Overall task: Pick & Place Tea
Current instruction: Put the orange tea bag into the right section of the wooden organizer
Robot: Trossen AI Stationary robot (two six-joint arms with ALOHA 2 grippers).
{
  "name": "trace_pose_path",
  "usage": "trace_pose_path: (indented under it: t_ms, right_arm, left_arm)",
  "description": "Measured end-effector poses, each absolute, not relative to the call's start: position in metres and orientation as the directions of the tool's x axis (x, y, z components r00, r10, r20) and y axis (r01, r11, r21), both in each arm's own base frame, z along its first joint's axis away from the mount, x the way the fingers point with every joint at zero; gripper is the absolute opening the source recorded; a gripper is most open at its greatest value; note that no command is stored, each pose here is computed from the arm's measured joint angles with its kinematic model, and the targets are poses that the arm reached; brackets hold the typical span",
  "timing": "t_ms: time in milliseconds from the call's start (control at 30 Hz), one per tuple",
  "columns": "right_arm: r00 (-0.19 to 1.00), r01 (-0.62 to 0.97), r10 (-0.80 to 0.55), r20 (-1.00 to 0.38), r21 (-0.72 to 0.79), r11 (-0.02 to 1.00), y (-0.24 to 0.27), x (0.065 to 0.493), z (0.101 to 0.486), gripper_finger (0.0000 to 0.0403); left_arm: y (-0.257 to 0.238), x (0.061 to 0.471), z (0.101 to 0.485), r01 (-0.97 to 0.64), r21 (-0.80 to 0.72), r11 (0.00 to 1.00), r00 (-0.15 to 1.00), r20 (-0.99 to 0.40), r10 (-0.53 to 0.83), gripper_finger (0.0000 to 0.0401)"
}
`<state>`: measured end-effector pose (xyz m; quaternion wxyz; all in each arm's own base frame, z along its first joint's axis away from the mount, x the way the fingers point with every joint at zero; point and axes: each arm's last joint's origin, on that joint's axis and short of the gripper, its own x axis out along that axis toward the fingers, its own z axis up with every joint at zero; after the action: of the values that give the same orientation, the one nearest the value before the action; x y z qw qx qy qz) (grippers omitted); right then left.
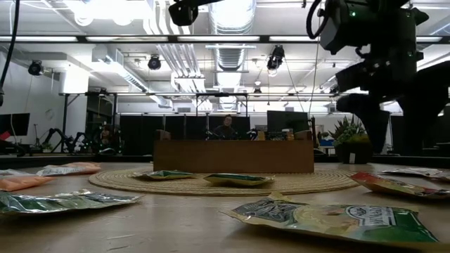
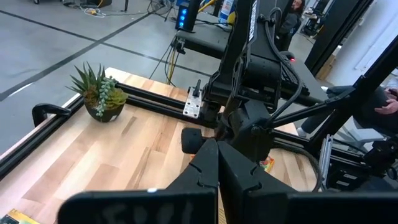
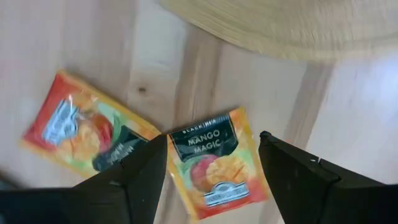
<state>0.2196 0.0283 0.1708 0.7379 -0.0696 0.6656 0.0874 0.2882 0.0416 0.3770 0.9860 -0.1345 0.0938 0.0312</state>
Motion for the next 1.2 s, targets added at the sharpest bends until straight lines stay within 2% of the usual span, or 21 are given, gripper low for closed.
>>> trace_pose_path:
  t_ms: [100, 267, 600, 967, 1100, 1200]
  right_arm:
    - [0.103, -0.331, 0.037, -0.994, 0.0, 0.944, 0.028, 0.22, 0.171, 0.0249]
    - [0.081, -0.394, 0.036, -0.996, 0.002, 0.919, 0.028, 0.216, 0.165, 0.0249]
    - [0.068, -0.385, 0.034, -0.997, 0.006, 0.923, 0.027, 0.212, 0.154, 0.0249]
    - [-0.104, -0.355, -0.008, -0.995, 0.03, 0.934, 0.028, 0.222, 0.119, 0.0245]
    - [-0.101, -0.358, -0.001, -0.995, 0.036, 0.933, 0.028, 0.224, 0.12, 0.0207]
    - [-0.055, -0.375, 0.005, -0.998, 0.025, 0.927, 0.029, 0.226, 0.126, 0.0149]
  left_arm:
    - [0.041, 0.288, 0.377, -0.085, -0.252, 0.964, 0.98, -0.193, 0.036, 0.0002]
    - [0.041, 0.288, 0.376, -0.086, -0.252, 0.964, 0.979, -0.199, 0.035, 0.0002]
    - [0.042, 0.288, 0.376, -0.085, -0.244, 0.966, 0.979, -0.198, 0.037, 0.0002]
    - [0.042, 0.288, 0.377, -0.086, -0.249, 0.965, 0.98, -0.198, 0.037, 0.0002]
    - [0.042, 0.288, 0.377, -0.087, -0.249, 0.964, 0.98, -0.198, 0.037, 0.0002]
    - [0.042, 0.288, 0.377, -0.087, -0.249, 0.965, 0.98, -0.198, 0.037, 0.0002]
